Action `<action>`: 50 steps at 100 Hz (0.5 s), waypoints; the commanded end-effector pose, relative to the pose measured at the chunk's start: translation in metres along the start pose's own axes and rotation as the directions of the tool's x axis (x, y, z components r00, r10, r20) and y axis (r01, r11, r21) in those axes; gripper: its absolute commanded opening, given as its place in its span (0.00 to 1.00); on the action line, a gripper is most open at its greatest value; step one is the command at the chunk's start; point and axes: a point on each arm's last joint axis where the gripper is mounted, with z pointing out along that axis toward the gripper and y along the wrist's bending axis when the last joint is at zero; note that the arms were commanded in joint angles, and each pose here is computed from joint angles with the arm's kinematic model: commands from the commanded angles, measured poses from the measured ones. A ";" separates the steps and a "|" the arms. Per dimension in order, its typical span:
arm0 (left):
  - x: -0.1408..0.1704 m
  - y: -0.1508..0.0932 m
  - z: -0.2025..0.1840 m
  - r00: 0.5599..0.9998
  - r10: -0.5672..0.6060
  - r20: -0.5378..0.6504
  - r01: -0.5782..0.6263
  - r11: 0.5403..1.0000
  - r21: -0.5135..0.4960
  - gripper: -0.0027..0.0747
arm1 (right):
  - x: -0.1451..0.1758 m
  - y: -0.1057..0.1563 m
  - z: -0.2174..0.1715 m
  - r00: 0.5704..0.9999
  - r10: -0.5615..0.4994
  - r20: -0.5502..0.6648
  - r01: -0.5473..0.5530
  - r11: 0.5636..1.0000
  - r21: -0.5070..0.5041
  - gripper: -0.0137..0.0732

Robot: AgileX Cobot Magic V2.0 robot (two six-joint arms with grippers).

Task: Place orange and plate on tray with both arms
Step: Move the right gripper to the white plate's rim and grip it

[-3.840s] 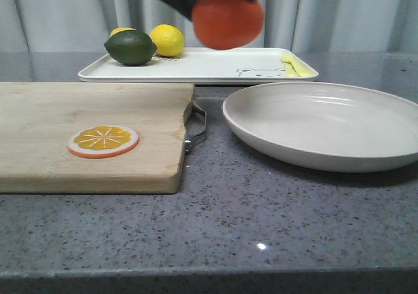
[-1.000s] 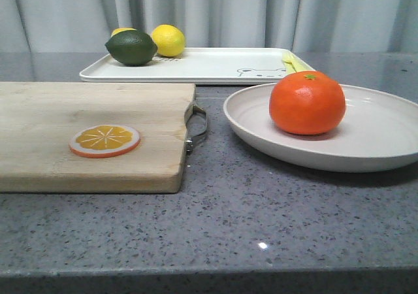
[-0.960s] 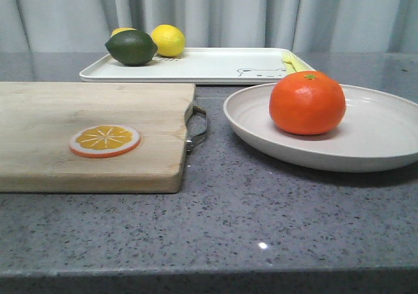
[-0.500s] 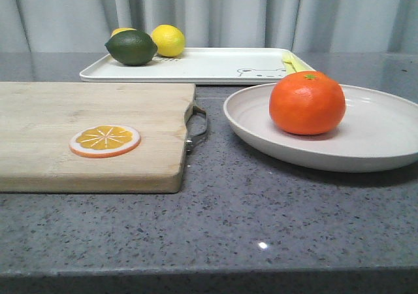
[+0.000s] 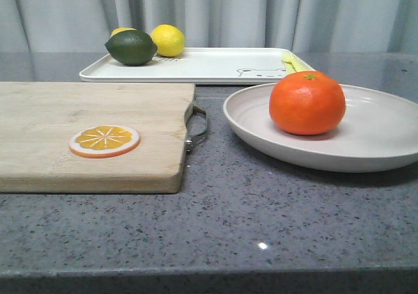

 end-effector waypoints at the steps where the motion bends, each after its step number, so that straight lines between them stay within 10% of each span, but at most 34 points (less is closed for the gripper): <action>1: -0.014 -0.001 -0.002 0.996 -0.011 0.093 0.011 1.000 -0.002 0.01 | -0.014 0.002 -0.001 0.999 0.005 0.031 -0.004 1.000 -0.008 0.56; 50: -0.014 -0.001 -0.002 0.996 -0.011 0.093 0.011 1.000 -0.002 0.01 | -0.019 0.003 0.063 0.988 0.009 -0.155 -0.009 1.000 -0.001 0.56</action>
